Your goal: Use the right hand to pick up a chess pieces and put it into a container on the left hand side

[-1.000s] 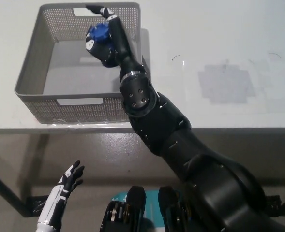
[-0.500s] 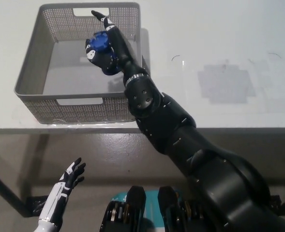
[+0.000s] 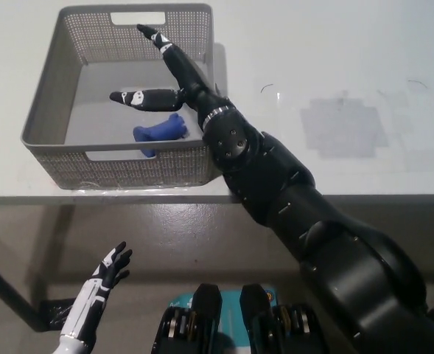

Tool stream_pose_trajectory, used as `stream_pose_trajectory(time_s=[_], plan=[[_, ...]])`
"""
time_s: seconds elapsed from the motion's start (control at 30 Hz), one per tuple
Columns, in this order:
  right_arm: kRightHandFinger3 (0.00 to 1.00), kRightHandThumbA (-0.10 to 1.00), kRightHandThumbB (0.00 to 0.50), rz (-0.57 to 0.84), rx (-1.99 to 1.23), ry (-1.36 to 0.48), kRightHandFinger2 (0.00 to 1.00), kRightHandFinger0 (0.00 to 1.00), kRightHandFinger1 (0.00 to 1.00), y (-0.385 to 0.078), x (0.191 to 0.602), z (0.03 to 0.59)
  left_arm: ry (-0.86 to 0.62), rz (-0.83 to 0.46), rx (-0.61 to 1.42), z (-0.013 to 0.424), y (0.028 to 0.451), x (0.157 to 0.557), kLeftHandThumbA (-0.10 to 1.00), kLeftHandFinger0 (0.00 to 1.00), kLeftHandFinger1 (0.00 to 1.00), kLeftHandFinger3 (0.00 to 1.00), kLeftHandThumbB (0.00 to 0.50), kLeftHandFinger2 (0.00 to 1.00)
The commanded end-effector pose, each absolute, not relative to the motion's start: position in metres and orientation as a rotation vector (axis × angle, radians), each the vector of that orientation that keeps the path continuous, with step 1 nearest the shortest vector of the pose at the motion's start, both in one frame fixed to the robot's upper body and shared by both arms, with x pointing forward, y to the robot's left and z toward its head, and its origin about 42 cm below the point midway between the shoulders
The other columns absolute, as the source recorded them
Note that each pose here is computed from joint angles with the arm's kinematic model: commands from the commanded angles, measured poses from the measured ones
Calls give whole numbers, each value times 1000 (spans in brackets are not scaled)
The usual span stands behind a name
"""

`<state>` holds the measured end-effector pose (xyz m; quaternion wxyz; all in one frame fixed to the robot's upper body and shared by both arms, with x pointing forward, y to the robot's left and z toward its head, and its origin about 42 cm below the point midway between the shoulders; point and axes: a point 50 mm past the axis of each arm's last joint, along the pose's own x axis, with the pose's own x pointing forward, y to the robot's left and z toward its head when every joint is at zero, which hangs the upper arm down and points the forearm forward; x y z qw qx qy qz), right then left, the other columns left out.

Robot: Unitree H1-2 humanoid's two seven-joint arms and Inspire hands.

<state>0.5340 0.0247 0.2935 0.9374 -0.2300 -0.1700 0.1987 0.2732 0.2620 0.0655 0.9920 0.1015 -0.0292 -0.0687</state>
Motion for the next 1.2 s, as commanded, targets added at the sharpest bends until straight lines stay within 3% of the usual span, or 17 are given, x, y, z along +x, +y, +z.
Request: stream_pose_trajectory(time_s=[0.0,0.03,0.07,0.1,0.2,0.43,0.5,0.57,0.6,0.63,0.67,0.77,0.83,0.87,0.93,1.03,1.17], plan=[[1000,1000,452,418,-416,-489,1000,1000,1000,27,540,352,-104,-168,255,72,266,277,1000,1000,1000,1000,295,1000],[1000,1000,454,416,-407,-493,1000,1000,1000,26,540,355,-103,-168,254,72,266,277,1000,1000,1000,1000,294,1000],[1000,1000,487,416,-395,-497,1000,1000,1000,25,539,358,-101,-167,253,71,266,276,1000,1000,1000,1000,283,1000],[1000,1000,459,409,-380,-524,1000,1000,1000,20,539,372,-100,-166,245,70,266,276,1000,1000,1000,1000,281,1000],[1000,1000,443,413,-327,-571,1000,1000,1000,11,534,391,-103,-165,239,70,267,275,1000,1000,1000,1000,262,1000],[1000,1000,437,334,-278,-748,1000,1000,1000,-36,509,439,-97,-170,238,68,265,276,1000,1000,1000,1000,255,1000],[1000,1000,438,307,-250,-780,1000,1000,1000,-50,498,442,-89,-168,235,68,267,274,1000,1000,1000,1000,280,1000],[1000,1000,410,277,-213,-828,1000,1000,1000,-70,478,446,-95,-164,233,71,268,274,1000,1000,1000,1000,259,1000],[1000,1000,473,275,-193,-836,1000,1000,1000,-76,472,446,-103,-162,230,71,267,275,1000,1000,1000,1000,244,1000],[1000,1000,407,259,-177,-856,1000,1000,1000,-84,462,446,-106,-159,229,71,267,275,1000,1000,1000,1000,237,1000],[1000,1000,390,235,-151,-877,1000,1000,1000,-97,447,442,-101,-155,226,70,267,274,1000,1000,1000,1000,239,1000],[1000,1000,427,216,-46,-927,1000,1000,1000,-122,418,427,-94,-147,218,68,267,271,1000,1000,1000,1000,237,1000],[1000,1000,412,187,-32,-949,1000,1000,1000,-139,403,411,-90,-143,213,67,268,267,1000,1000,1000,1000,237,1000],[1000,1000,446,183,-30,-950,1000,1000,1000,-142,399,407,-88,-142,211,67,269,267,1000,1000,1000,1000,239,1000],[1000,1000,352,173,-3,-952,1000,1000,1000,-159,385,387,-83,-141,209,65,270,265,1000,1000,1000,1000,244,1000],[1000,1000,330,146,-14,-912,1000,1000,1000,-177,370,360,-78,-140,211,64,270,265,1000,1000,1000,1000,251,1000],[1000,1000,337,129,-12,-824,1000,1000,1000,-196,358,324,-72,-138,210,62,270,267,1000,1000,1000,1000,254,1000]])
